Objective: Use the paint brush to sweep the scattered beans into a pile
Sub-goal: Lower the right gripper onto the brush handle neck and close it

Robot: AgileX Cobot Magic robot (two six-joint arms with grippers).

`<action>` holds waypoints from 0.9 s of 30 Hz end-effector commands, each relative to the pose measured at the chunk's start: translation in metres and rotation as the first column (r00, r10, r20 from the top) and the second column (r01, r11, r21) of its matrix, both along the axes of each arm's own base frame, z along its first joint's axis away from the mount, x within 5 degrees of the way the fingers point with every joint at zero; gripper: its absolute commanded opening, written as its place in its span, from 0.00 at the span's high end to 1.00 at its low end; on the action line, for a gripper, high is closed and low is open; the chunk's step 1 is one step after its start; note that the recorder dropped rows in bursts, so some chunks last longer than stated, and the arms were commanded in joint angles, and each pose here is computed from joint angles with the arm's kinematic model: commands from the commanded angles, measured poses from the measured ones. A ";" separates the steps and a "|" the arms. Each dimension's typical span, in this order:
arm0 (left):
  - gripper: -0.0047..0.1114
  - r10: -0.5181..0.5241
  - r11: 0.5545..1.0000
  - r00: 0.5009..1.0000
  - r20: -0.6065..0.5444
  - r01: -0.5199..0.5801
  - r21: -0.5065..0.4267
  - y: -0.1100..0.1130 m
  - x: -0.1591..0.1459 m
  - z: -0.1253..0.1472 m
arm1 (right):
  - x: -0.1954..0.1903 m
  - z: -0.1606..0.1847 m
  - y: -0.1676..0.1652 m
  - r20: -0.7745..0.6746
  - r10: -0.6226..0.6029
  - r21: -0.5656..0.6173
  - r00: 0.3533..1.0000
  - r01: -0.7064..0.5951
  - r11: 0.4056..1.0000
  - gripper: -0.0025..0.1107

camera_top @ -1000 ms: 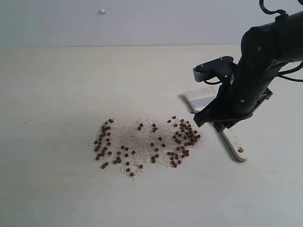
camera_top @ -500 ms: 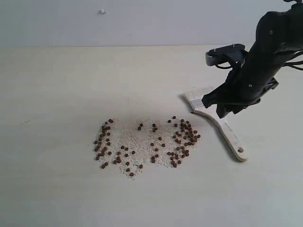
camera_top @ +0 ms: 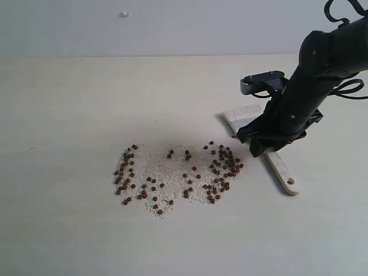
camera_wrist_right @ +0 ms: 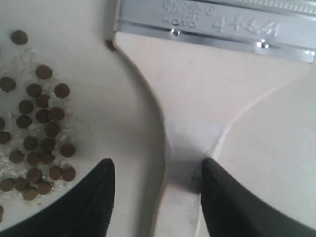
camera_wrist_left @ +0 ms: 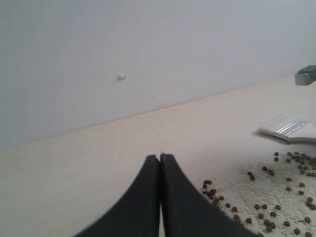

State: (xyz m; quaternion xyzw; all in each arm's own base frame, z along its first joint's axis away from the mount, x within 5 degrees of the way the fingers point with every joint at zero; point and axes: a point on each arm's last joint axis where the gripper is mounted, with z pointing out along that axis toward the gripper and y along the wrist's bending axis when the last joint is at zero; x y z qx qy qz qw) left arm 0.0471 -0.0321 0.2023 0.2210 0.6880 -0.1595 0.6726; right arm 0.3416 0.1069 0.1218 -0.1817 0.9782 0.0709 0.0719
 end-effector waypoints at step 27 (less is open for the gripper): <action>0.96 -0.005 1.000 1.000 0.004 0.005 -0.004 0.000 0.000 -0.001 | 0.020 0.010 -0.003 0.014 -0.016 -0.065 1.000 0.017 0.998 0.56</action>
